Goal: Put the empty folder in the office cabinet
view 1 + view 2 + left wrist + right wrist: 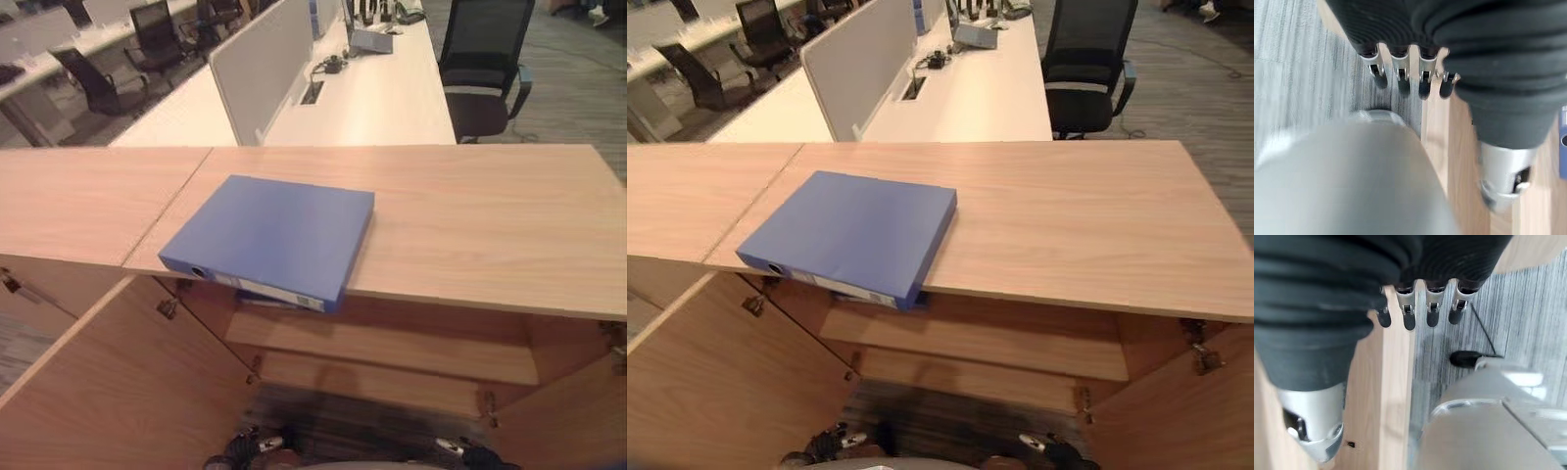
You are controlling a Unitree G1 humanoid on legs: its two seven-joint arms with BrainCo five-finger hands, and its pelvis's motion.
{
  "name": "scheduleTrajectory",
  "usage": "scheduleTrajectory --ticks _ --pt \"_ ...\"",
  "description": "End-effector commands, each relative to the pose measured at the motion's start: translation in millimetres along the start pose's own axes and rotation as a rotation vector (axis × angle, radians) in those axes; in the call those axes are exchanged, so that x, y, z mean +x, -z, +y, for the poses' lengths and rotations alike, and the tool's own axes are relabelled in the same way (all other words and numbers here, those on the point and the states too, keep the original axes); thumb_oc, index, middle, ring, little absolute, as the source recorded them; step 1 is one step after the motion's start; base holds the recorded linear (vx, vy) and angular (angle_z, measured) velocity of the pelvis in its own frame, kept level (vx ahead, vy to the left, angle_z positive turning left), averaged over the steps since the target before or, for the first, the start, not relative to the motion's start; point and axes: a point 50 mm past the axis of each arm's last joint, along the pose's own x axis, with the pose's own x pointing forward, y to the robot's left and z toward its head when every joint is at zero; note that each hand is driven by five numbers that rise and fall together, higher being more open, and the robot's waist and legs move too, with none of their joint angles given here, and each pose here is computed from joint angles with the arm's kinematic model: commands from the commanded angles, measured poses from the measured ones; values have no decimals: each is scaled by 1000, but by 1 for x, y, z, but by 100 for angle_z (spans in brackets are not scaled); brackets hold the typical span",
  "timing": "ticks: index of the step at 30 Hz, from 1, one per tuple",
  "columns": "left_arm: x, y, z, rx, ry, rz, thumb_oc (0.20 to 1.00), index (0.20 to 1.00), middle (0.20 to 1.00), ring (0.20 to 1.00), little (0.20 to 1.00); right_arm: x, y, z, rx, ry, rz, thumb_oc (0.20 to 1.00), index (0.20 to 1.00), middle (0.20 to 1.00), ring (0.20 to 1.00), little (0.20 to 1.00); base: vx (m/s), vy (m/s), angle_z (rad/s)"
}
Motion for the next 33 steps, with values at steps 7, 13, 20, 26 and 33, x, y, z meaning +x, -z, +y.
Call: scheduleTrajectory --ticks 7,13,20,26,33 --pt "6 -33 -14 12 45 -112 1000 1000 1000 1000 1000 4 -13 10 113 -14 -41 1000 1000 1000 1000 1000 -45 153 -1" --pt "6 -32 -11 40 41 -112 1000 1000 1000 1000 1000 5 -12 21 131 -45 -41 1000 1000 1000 1000 1000 -69 172 -3" --pt "6 -39 -1 79 24 -121 1000 1000 1000 1000 1000 8 -26 37 141 -92 -77 1000 1000 1000 1000 1000 -139 119 -15" --pt "6 -39 1 97 22 -120 1000 1000 1000 1000 1000 8 -23 41 135 -100 -77 1000 1000 1000 1000 1000 -29 -14 -2" --pt "-4 -92 -6 179 44 -380 1000 1000 1000 1000 1000 6 -21 35 90 -87 -84 1000 1000 1000 1000 1000 23 -92 2"
